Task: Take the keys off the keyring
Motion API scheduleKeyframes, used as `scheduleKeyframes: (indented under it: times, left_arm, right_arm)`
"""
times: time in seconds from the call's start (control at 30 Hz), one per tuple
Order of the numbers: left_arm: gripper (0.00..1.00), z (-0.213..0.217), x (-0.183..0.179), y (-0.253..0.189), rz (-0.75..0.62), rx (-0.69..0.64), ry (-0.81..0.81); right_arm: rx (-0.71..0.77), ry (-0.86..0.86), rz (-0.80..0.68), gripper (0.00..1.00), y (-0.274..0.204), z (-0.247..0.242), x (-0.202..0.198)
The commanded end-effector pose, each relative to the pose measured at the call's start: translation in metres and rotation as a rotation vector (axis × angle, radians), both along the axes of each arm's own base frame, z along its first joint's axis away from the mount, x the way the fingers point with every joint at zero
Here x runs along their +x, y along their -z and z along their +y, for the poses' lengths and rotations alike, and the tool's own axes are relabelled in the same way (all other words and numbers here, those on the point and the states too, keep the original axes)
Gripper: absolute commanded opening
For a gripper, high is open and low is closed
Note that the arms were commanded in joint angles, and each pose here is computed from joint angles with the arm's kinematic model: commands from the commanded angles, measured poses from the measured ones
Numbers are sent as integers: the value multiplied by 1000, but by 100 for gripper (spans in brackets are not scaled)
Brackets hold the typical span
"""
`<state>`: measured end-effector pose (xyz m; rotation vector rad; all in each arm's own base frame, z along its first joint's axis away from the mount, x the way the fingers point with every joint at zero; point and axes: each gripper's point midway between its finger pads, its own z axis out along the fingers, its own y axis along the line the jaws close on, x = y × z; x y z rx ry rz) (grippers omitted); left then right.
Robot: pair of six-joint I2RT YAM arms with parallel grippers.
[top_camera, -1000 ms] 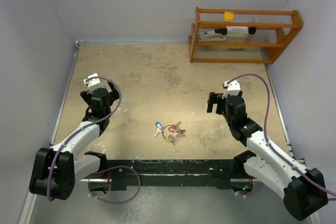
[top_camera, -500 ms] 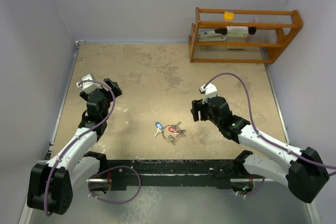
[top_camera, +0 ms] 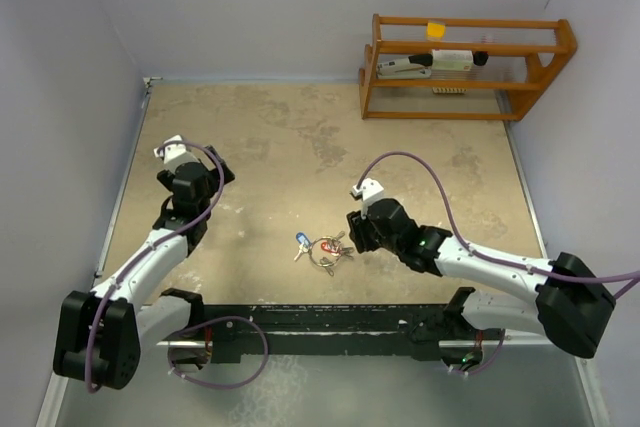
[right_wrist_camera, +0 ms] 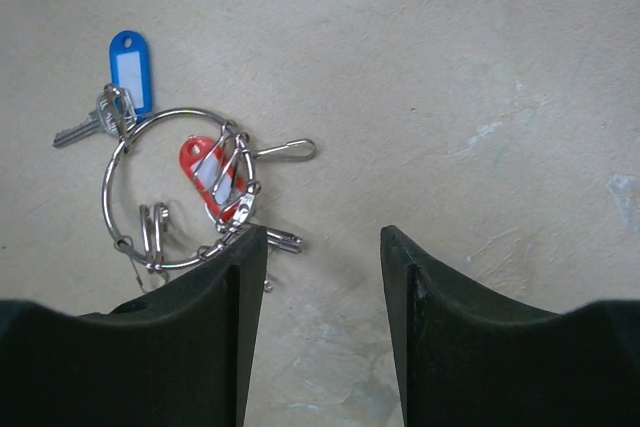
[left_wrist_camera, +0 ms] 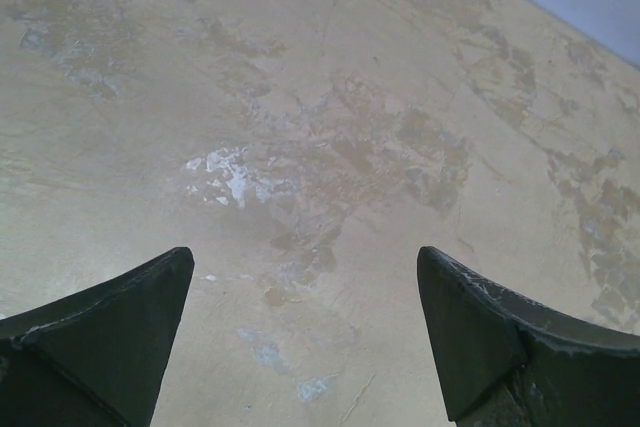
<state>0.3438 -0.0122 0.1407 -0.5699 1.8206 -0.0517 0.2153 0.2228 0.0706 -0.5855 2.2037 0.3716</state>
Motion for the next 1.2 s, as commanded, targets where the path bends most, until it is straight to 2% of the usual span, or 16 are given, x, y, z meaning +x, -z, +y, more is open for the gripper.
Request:
scheduleKeyframes:
  times: [0.0,0.3,0.37,0.4,0.43,0.77,1.03,1.17]
  left_arm:
    - [88,-4,5,-15,12,32,35]
    - [85,3,2,-22,1,33,-8]
    - [88,6,1,-20,12,34,-28]
    - [95,8,1,-21,14,34,-39]
    - [97,9,0,-23,9,34,-46]
    - [97,4,-4,-29,-22,14,-16]
    - [99,8,-4,-40,-75,-50,-79]
    - [99,-4,-2,-40,-94,-60,2]
  right_arm:
    - [41,-28,22,53,-9,16,-11]
    - [-10,-59,73,54,6,17,-35]
    - [-17,-60,77,54,7,15,-37]
    - [-20,-60,77,54,7,15,-37]
    - [-24,-60,80,54,9,15,-37]
    - [-57,-75,101,54,26,23,-35]
    - [-31,-84,86,54,23,32,-30]
    - [-34,-88,94,54,27,35,-30]
